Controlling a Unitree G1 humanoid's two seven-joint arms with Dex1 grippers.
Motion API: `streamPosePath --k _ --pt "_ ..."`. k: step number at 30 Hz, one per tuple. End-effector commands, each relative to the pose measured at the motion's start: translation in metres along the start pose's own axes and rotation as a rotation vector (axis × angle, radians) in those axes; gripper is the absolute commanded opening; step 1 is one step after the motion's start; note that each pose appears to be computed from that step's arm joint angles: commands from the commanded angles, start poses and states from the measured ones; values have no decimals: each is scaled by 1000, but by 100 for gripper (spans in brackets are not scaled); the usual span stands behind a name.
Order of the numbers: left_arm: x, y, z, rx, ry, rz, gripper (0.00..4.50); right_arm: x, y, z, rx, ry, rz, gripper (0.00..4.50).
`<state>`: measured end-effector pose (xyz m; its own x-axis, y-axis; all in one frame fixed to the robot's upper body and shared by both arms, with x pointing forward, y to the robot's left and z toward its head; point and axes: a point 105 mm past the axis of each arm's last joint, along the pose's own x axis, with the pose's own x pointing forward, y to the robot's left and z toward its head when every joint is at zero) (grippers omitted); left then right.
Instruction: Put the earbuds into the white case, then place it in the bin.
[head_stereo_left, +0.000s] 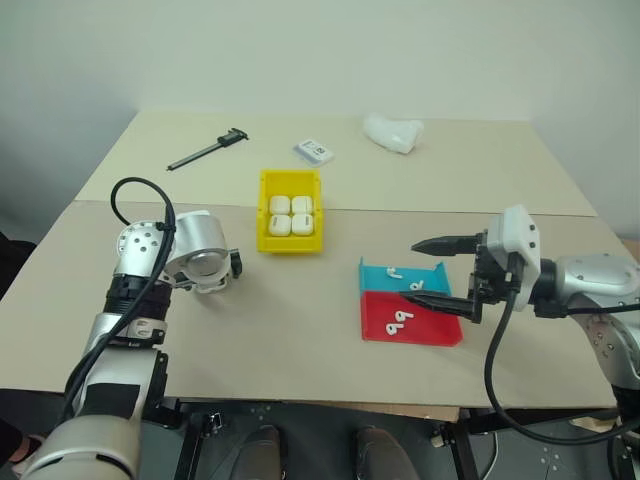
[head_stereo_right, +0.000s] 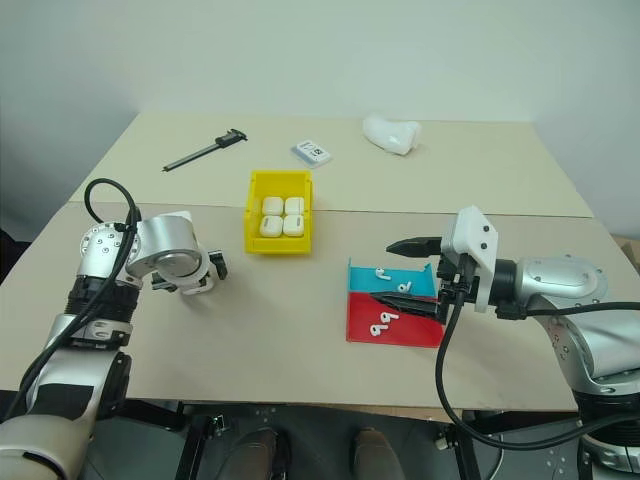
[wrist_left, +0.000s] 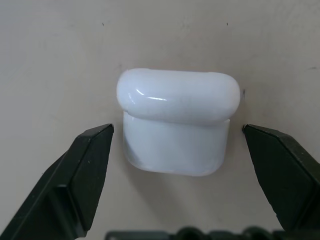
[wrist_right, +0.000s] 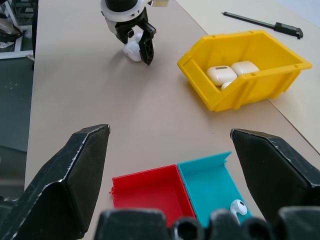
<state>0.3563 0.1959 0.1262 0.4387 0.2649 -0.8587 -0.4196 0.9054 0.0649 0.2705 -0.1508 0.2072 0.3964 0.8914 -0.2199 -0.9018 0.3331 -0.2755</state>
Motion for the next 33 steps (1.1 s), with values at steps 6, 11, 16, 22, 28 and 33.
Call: streamPosePath --k 6,11,16,22,28,33 --pt "-2 1 6 14 -19 0 450 -2 3 11 -27 -36 -3 446" --pt "-2 0 6 31 -24 -7 359 -2 3 12 -27 -38 -2 450" --pt "-1 5 6 29 -25 -1 278 -2 2 12 -27 -39 -3 450" --pt "-6 17 8 66 -104 7 278 -3 2 12 -26 -37 -9 450" --pt "-54 32 37 157 -502 -164 278 -6 1 11 -29 -33 -28 450" --pt "-77 36 45 433 -728 -319 278 -6 3 11 -31 -36 -32 450"
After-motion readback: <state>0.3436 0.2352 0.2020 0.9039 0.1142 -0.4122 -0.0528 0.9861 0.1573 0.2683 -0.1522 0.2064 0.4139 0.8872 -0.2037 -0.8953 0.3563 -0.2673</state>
